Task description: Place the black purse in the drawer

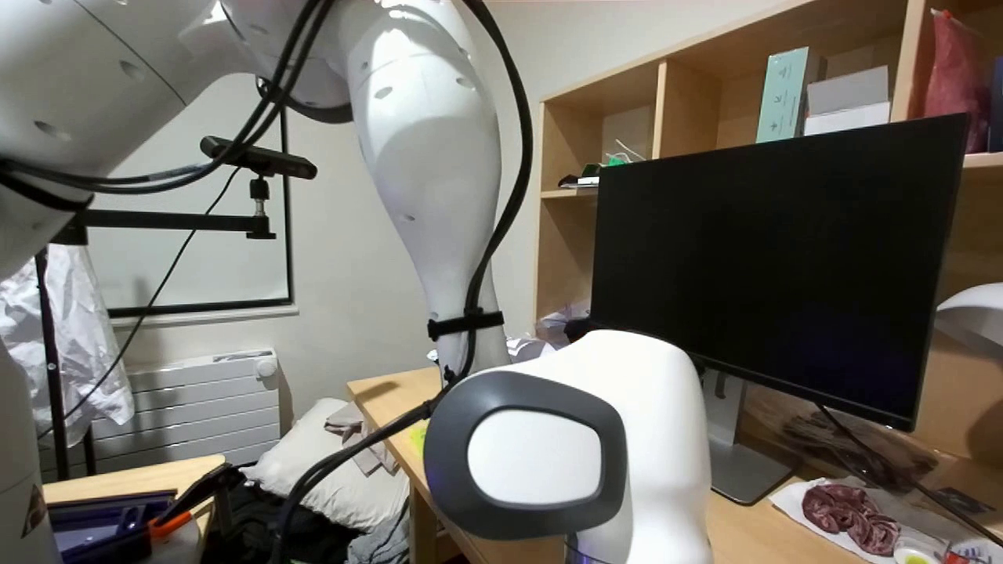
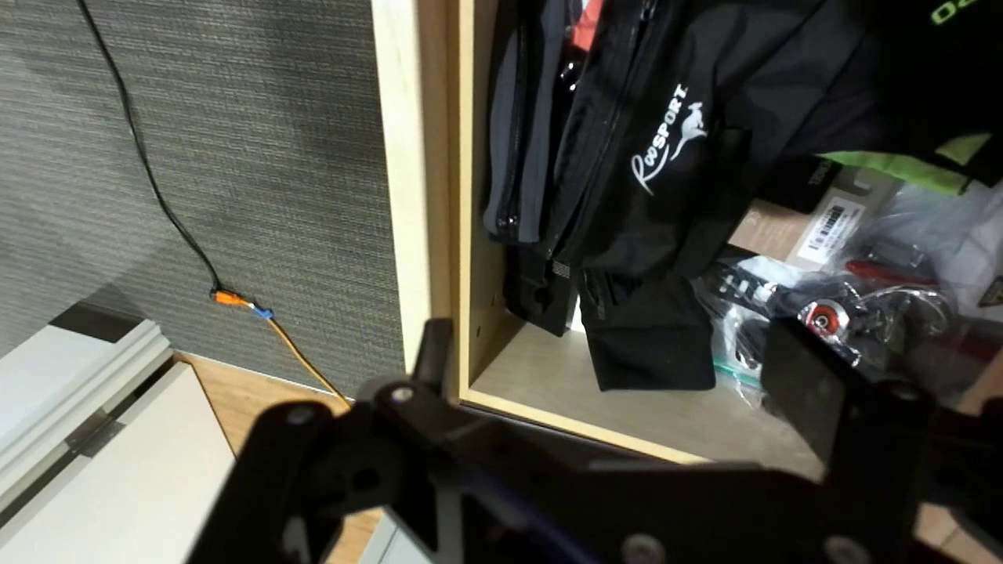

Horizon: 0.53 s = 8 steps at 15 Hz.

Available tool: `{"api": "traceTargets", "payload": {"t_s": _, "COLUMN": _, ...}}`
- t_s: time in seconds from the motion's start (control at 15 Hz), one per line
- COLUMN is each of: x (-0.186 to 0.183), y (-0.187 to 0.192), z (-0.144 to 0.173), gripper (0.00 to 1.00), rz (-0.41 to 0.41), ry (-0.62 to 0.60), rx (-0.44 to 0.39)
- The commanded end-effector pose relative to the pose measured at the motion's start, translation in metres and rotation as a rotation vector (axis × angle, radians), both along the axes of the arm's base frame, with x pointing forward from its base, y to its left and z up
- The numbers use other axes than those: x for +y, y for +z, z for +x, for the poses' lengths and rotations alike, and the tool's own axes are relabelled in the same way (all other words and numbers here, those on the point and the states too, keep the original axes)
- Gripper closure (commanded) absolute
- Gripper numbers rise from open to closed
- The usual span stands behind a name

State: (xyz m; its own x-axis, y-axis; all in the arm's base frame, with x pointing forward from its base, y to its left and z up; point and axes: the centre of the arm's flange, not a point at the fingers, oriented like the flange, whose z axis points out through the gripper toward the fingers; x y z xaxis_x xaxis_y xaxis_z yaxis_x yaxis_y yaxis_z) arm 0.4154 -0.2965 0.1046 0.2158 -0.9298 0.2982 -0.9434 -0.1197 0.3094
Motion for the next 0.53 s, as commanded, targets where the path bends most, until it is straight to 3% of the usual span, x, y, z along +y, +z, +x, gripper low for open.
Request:
{"api": "traceTargets", "payload": {"t_s": 0.0, "x": 0.016, "y": 0.041, "z": -0.012, "gripper": 0.0, "rz": 0.013, "ry": 0.073, "rx": -0.037}}
{"api": "traceTargets", "payload": {"t_s": 0.33, "x": 0.039, "y": 0.087, "z": 0.016, "gripper": 0.0, "rz": 0.119, "ry": 0.081, "rx": -0.119}}
{"api": "traceTargets", "payload": {"t_s": 0.47, "x": 0.054, "y": 0.109, "z": 0.031, "gripper": 0.0, "rz": 0.118, "ry": 0.132, "rx": -0.112}}
